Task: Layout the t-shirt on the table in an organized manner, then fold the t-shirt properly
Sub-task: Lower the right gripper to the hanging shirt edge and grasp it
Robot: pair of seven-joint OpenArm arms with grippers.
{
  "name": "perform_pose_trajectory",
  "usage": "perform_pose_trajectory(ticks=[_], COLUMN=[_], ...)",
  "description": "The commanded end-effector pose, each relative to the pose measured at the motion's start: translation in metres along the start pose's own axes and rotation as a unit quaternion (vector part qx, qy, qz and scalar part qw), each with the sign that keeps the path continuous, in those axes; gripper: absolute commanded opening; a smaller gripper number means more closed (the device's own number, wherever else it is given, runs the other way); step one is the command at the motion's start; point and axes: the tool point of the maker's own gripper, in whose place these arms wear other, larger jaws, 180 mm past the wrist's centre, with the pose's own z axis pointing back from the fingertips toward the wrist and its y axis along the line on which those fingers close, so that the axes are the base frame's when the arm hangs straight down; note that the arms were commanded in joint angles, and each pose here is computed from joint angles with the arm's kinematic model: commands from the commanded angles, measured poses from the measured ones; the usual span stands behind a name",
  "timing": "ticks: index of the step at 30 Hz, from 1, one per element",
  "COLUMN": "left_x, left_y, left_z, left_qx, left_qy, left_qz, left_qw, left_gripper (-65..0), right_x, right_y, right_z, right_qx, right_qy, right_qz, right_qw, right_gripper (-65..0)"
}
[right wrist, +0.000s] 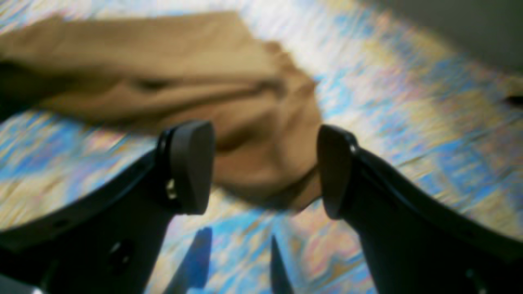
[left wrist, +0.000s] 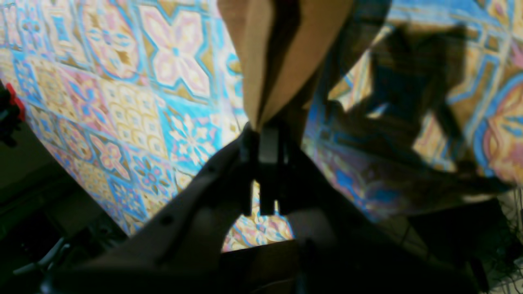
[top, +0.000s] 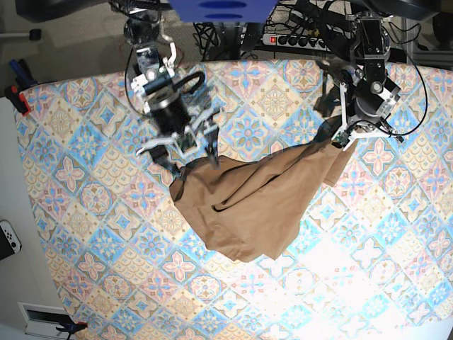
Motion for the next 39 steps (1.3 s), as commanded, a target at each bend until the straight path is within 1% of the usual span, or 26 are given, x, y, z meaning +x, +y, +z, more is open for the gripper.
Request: perform_pose_trajectory(ticks=[1, 3, 5, 7, 9, 12, 14, 19, 26, 27, 31, 33, 39], left_x=[0.001, -0.002, -0.007, -0.008, -0.009, -0.009, -0.009, -0.010, -0.010, -0.010, -0.012, -0.012, -0.013], left_y=[0.008, 0.008, 0.009, 0.010, 0.010, 0.010, 0.010, 0.010, 0.010, 0.010, 0.008, 0.009, 0.008], left_z=[0.004, 0.004, 0.004, 0.004, 0.004, 0.004, 0.004, 0.004, 0.004, 0.004, 0.004, 0.004, 0.004], left_qx=[0.014, 0.014, 0.016, 0.017, 0.017, 0.017, 0.017, 0.017, 0.016, 0.016, 0.014, 0.015, 0.014], left_qy=[-0.002, 0.006, 0.023, 0.026, 0.028, 0.029, 0.029, 0.031, 0.031, 0.031, 0.033, 0.033, 0.035], left_qz=[0.000, 0.000, 0.001, 0.002, 0.002, 0.002, 0.002, 0.002, 0.001, 0.001, 0.001, 0.001, 0.001], left_qw=[1.000, 1.000, 1.000, 1.000, 0.999, 0.999, 0.999, 0.999, 0.999, 0.999, 0.999, 0.999, 0.999], left_gripper=[-65.0, -65.0, -65.0, -65.0, -65.0, -65.0, -65.0, -65.0, -65.0, -65.0, -65.0, -65.0, -65.0], right_x=[0.011, 0.014, 0.021, 0.018, 0.010, -0.011, -0.028, -0.038, -0.059, -0.061, -0.039, -0.033, -0.071], right_y=[0.003, 0.007, 0.012, 0.027, 0.045, 0.066, 0.073, 0.087, 0.092, 0.092, 0.059, 0.050, 0.052], right_z=[-0.002, -0.011, -0.020, -0.025, -0.027, -0.030, -0.030, -0.032, -0.031, -0.032, -0.058, -0.067, -0.067], right_qx=[0.005, 0.011, 0.012, 0.026, 0.047, 0.078, 0.091, 0.116, 0.127, 0.128, 0.095, 0.087, 0.105], right_qy=[-0.014, -0.005, -0.004, 0.000, 0.008, 0.031, 0.049, 0.028, 0.053, 0.056, 0.032, 0.028, 0.070], right_qz=[0.011, 0.054, 0.108, 0.153, 0.180, 0.186, 0.187, 0.179, 0.177, 0.177, 0.194, 0.202, 0.209], right_qw=[0.9998, 0.9985, 0.9941, 0.9879, 0.9826, 0.9789, 0.9770, 0.9765, 0.9745, 0.9741, 0.9758, 0.9752, 0.9697], right_gripper=[-26.5, -26.5, -26.5, -26.5, -26.5, -26.5, -26.5, -26.5, -26.5, -26.5, -26.5, -26.5, -26.5])
